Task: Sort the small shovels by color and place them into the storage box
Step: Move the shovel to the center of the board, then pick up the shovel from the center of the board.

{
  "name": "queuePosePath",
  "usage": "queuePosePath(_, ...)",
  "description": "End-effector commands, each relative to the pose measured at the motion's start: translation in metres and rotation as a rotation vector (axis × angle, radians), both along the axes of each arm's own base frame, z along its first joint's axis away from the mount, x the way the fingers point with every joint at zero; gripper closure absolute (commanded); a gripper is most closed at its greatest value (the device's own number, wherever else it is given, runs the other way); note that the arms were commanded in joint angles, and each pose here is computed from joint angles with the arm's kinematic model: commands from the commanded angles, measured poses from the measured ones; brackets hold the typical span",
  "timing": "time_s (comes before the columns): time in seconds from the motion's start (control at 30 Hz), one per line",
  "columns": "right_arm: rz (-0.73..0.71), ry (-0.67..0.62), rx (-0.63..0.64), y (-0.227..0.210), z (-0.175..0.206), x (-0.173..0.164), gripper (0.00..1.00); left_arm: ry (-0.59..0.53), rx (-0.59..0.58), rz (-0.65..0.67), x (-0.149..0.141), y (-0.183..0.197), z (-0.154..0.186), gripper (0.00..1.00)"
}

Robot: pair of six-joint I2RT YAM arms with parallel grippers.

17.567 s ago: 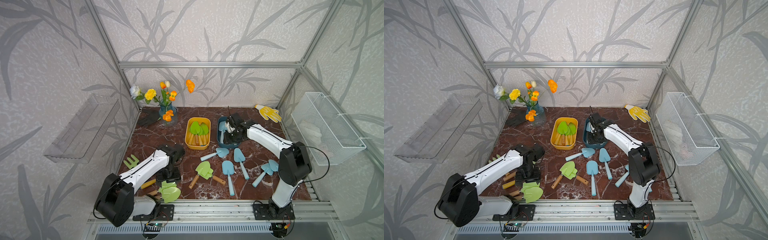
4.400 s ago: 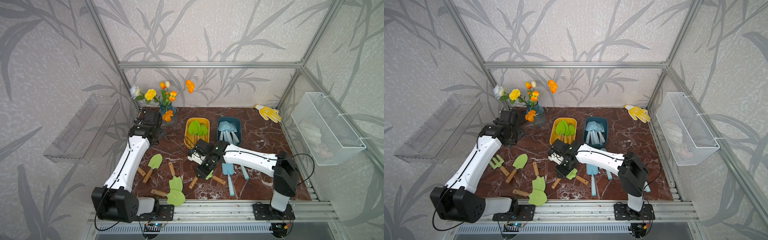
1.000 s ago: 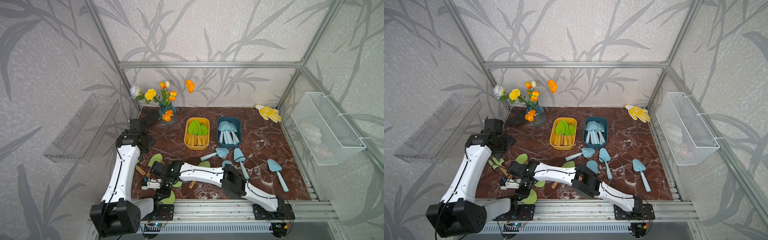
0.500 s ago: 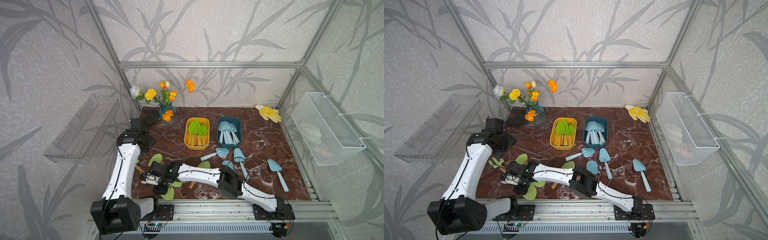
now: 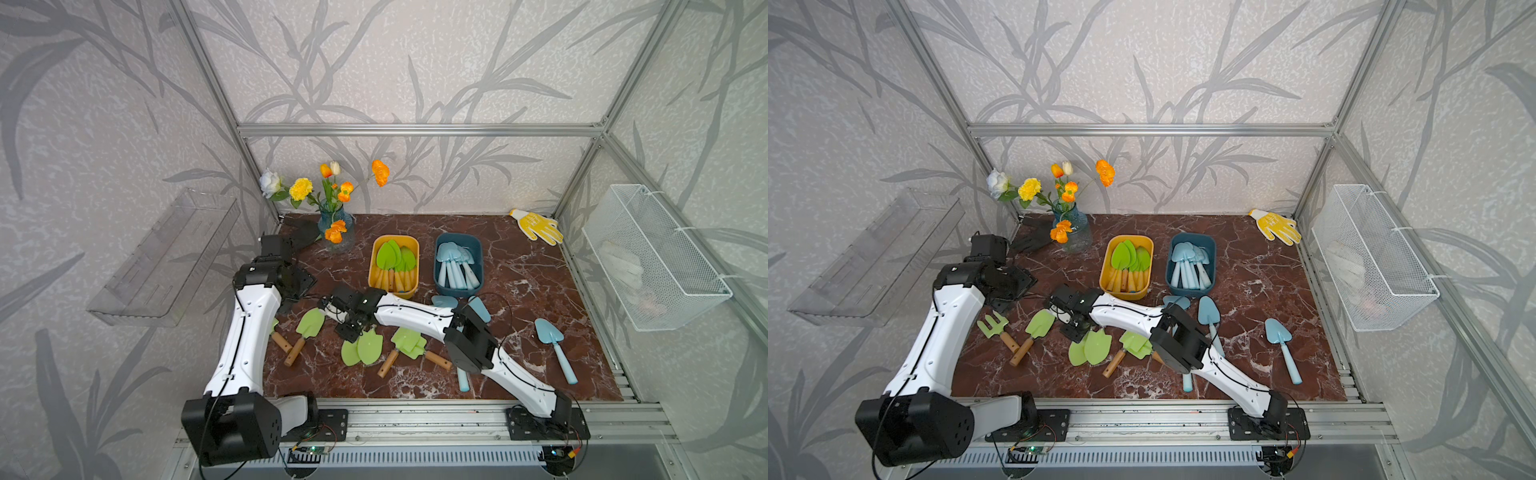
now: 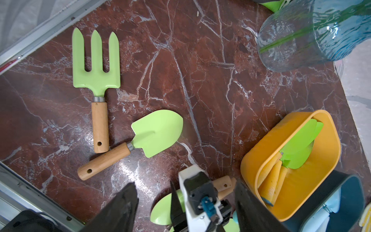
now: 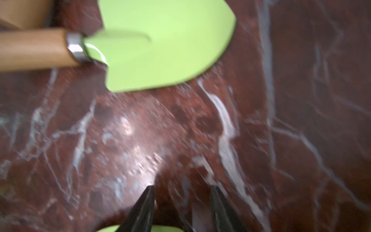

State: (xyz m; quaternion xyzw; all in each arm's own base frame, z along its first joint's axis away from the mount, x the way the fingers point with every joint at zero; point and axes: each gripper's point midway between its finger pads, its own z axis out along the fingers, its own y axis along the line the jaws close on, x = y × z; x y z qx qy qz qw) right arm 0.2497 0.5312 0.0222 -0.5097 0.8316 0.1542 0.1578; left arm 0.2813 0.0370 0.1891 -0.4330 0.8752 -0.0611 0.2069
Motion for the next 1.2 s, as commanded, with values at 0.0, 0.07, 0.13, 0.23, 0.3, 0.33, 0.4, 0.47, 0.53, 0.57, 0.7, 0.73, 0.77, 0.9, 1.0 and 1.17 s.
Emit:
queuePosePath(0.0,0.048,0.022,-0.028,-0.019,0.017,-0.026,0.53,0.028,-0.041,-0.095,-0.007,-0.018,-0.013,0.24)
queuePosePath(0.07,0.040,0.015,0.017,-0.024,0.041,-0.028,0.53,0.036,-0.043,-0.152,-0.009,-0.027,-0.019,0.24)
queuePosePath(0.13,0.003,-0.013,0.067,-0.029,0.067,-0.021,0.53,0.044,-0.054,-0.208,-0.011,-0.037,-0.026,0.24)
queuePosePath(0.23,-0.102,-0.029,0.127,-0.045,0.102,-0.001,0.53,0.062,-0.046,-0.286,-0.017,-0.051,-0.039,0.22)
queuePosePath(0.3,-0.162,-0.028,0.156,-0.058,0.117,0.009,0.53,0.076,-0.044,-0.336,-0.020,-0.061,-0.047,0.21)
queuePosePath(0.33,-0.200,-0.038,0.168,-0.065,0.125,0.015,0.53,0.079,-0.047,-0.367,-0.020,-0.068,-0.052,0.21)
queuePosePath(0.4,-0.280,-0.061,0.180,-0.086,0.135,0.031,0.53,0.086,-0.070,-0.423,-0.020,-0.084,-0.062,0.21)
queuePosePath(0.47,-0.361,-0.071,0.178,-0.108,0.139,0.042,0.53,0.095,-0.098,-0.477,-0.018,-0.099,-0.071,0.20)
queuePosePath(0.53,-0.424,-0.060,0.186,-0.127,0.143,0.049,0.53,0.110,-0.109,-0.514,-0.015,-0.109,-0.079,0.19)
queuePosePath(0.57,-0.460,-0.054,0.185,-0.139,0.142,0.053,0.53,0.116,-0.114,-0.535,-0.013,-0.114,-0.081,0.16)
queuePosePath(0.7,-0.530,-0.027,0.182,-0.169,0.136,0.053,0.53,0.172,-0.071,-0.511,-0.012,-0.109,-0.090,0.15)
queuePosePath(0.73,-0.531,-0.029,0.170,-0.174,0.133,0.051,0.53,0.184,-0.044,-0.485,-0.012,-0.102,-0.092,0.16)
queuePosePath(0.77,-0.526,-0.024,0.156,-0.177,0.131,0.048,0.53,0.214,-0.001,-0.442,-0.014,-0.090,-0.093,0.15)
queuePosePath(0.9,-0.521,0.009,0.119,-0.185,0.120,0.038,0.53,0.419,0.191,-0.338,-0.041,-0.038,-0.090,0.15)
queuePosePath(1.0,-0.519,0.013,0.120,-0.188,0.116,0.035,0.53,0.525,0.210,-0.261,-0.065,-0.009,-0.097,0.15)
queuePosePath(1.17,-0.506,0.017,0.123,-0.188,0.114,0.032,0.53,0.567,0.084,-0.165,-0.074,0.008,-0.121,0.15)
